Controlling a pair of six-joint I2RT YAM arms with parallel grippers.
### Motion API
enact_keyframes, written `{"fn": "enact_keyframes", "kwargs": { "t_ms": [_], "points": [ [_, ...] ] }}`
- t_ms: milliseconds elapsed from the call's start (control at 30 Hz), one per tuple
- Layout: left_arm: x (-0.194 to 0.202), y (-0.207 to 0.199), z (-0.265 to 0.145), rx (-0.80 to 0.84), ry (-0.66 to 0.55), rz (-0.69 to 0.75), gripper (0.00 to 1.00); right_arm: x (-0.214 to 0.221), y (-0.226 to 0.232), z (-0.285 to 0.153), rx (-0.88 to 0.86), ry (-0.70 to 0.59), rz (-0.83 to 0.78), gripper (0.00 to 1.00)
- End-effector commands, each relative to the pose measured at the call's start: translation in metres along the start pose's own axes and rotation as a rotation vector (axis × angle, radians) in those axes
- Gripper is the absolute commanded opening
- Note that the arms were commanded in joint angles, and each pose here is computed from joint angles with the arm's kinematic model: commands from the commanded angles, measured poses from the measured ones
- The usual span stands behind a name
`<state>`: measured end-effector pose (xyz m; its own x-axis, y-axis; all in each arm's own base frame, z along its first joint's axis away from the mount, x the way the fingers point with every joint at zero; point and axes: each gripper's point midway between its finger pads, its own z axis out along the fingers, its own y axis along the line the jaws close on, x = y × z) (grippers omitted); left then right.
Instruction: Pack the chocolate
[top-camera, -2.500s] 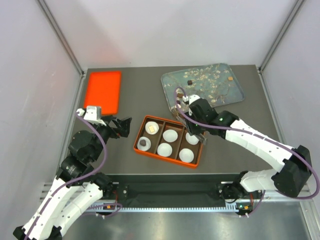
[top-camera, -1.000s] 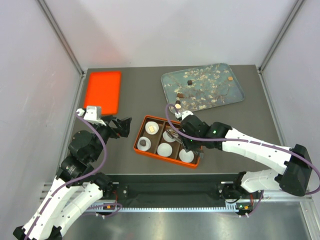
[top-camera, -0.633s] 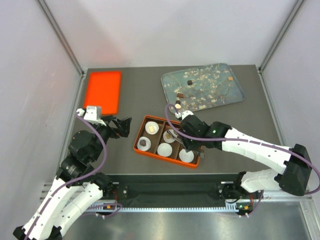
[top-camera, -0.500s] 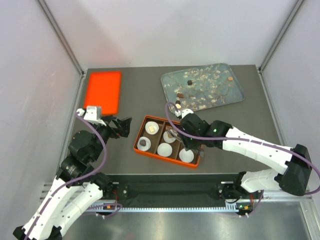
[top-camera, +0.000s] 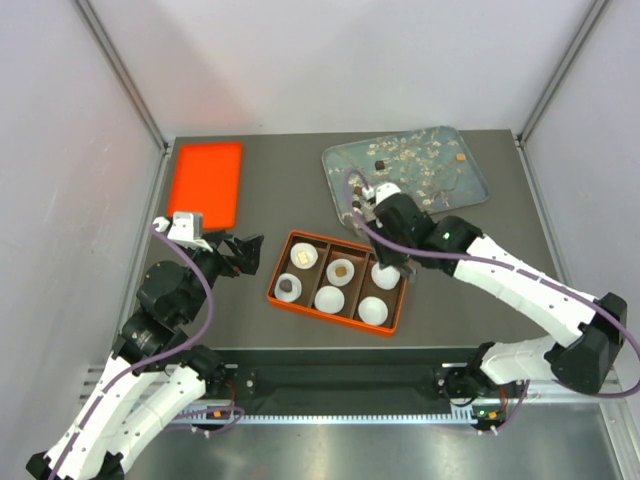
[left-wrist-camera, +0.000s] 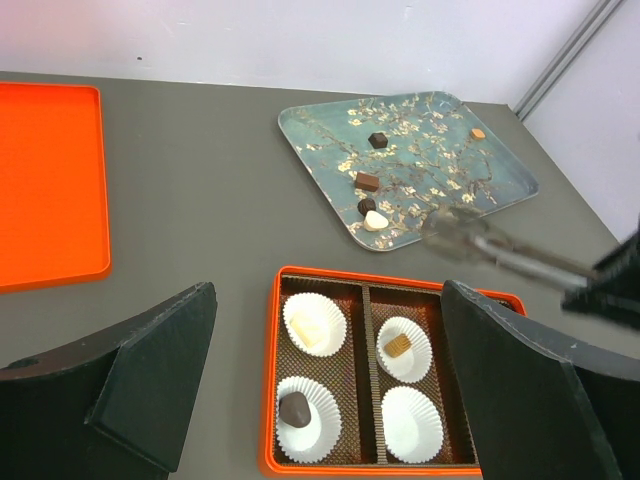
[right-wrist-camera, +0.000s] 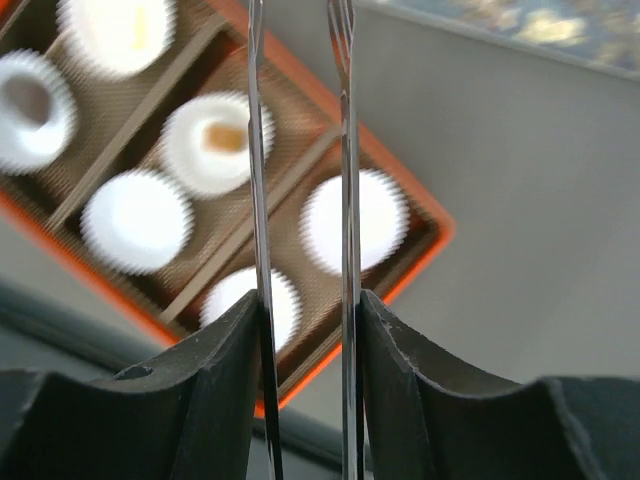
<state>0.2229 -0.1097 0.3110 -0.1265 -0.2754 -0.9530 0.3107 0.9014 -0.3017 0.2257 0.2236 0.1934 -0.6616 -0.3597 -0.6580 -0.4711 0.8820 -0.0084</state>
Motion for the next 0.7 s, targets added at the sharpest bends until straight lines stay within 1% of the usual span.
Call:
{"fn": "enact_keyframes", "kwargs": {
  "t_ms": [0,133,200,333,500,667],
  "points": [
    [-0.010,-0.004,0.002,0.016,-0.041,-0.010,0.99,-0.045,-0.049,-0.001,0.125,-0.094,0.008,0.41],
    [-0.009,-0.003,0.002,0.013,-0.038,-0.009,0.99,-0.070,-0.080,0.010,0.181,-0.117,0.024,0.41],
    [-0.009,-0.003,0.002,0.012,-0.039,-0.009,0.99,-0.074,-0.093,0.021,0.212,-0.100,0.022,0.41],
    [-0.009,-0.003,0.002,0.013,-0.038,-0.007,0.99,-0.086,-0.109,0.038,0.238,-0.095,0.006,0.43],
    [-0.010,-0.004,0.002,0.015,-0.039,-0.008,0.99,-0.091,-0.129,0.068,0.270,-0.049,-0.003,0.42],
    [-0.009,-0.004,0.002,0.016,-0.037,-0.007,0.99,-0.110,-0.133,0.083,0.262,-0.070,-0.024,0.42]
  ]
}}
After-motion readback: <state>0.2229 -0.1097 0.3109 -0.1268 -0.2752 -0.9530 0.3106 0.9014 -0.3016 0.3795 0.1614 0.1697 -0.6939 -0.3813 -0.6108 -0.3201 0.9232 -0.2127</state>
